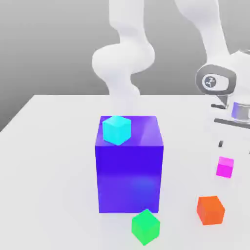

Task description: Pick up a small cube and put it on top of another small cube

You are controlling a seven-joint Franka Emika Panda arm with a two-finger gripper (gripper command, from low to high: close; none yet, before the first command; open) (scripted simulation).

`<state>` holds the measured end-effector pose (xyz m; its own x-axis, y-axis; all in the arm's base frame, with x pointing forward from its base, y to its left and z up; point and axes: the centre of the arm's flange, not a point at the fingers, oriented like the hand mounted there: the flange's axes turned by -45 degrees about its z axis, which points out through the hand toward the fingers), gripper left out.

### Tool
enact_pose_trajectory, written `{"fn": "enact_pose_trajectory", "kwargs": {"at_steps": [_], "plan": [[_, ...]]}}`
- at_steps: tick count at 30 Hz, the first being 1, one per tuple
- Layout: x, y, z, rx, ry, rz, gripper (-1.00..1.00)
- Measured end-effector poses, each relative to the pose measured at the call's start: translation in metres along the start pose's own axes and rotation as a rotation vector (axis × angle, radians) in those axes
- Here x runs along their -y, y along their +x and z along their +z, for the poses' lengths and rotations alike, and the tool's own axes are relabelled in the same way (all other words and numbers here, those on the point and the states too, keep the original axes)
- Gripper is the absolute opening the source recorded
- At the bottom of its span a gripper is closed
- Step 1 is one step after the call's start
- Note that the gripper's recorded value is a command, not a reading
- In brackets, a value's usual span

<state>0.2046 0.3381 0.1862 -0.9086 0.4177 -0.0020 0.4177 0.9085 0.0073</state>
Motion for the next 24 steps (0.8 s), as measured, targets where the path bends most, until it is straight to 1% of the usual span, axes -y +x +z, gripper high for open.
{"fn": "enact_pose_trajectory", "kwargs": {"at_steps": [5,6,13,20,24], "plan": [[0.002,0.002,0.050,-0.004,0.006,-0.017,0.00],[0.003,0.002,0.057,-0.003,0.006,-0.018,-1.00],[0.003,0.002,0.057,-0.003,0.009,-0.019,-1.00],[-0.002,0.006,-0.002,-0.004,0.004,-0.046,-1.00],[-0.014,-0.021,-0.009,-0.004,0.003,-0.114,-1.00]]}}
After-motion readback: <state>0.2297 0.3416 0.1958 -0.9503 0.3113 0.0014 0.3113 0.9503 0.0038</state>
